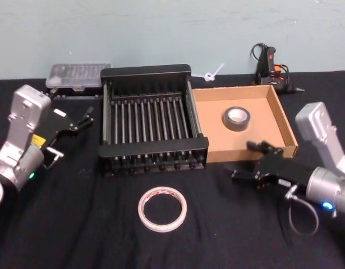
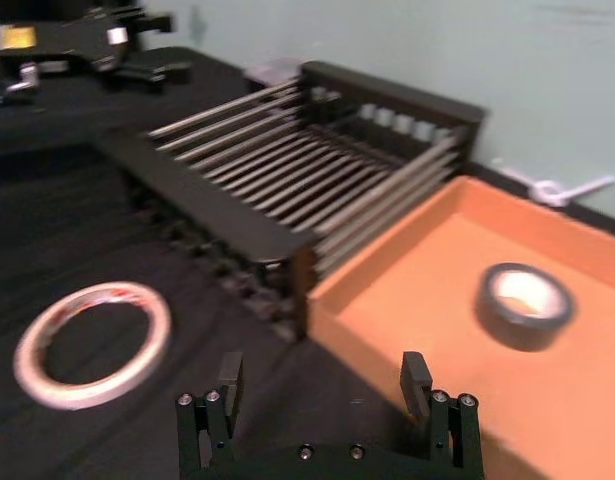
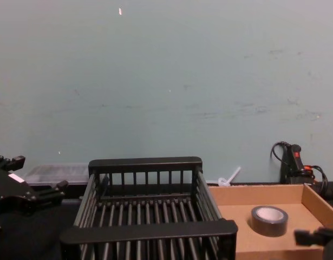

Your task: Pick up the white tape and place it into the black box , Pick up the silver tape and place it into the brown box.

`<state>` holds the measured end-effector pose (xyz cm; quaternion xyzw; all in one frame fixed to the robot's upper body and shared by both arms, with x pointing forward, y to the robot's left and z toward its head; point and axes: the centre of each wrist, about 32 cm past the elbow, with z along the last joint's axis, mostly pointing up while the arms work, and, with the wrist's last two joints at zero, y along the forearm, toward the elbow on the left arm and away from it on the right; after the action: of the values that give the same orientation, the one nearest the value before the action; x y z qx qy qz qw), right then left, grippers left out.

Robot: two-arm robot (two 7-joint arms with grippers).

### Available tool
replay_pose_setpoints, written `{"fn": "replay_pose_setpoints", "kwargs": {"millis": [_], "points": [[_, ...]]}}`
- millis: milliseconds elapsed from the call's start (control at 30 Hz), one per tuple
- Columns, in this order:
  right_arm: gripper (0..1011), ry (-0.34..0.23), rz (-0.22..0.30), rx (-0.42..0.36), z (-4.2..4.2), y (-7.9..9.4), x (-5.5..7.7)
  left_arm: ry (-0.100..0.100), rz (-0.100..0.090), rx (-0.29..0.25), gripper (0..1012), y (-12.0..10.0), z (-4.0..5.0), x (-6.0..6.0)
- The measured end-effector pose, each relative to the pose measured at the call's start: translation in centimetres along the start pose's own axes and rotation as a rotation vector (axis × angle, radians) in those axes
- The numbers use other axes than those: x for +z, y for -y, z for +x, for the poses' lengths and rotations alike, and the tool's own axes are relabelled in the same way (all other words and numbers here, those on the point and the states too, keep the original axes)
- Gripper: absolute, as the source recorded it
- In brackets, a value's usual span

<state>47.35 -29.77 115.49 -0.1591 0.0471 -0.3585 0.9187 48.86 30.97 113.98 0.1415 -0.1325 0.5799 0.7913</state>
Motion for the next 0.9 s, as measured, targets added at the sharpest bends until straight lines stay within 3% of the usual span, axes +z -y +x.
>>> {"fn": "replay_pose_setpoints", "kwargs": {"millis": [67, 467, 900], "points": [[1002, 0.005, -0.009, 0.047, -0.66, -0.5, -0.2, 0.0, 0.0, 0.0, 1001, 0.0, 0.0, 0.0], [1002, 0.034, -0.021, 0.197, -2.37, -2.5, 0.1, 0.0, 0.0, 0.0, 1001, 0.0, 0.0, 0.0], [1002, 0.068, -0.049, 0.292, -2.68, -5.3, 0.8, 0.0, 0.0, 0.0, 1001, 0.0, 0.0, 0.0]]}}
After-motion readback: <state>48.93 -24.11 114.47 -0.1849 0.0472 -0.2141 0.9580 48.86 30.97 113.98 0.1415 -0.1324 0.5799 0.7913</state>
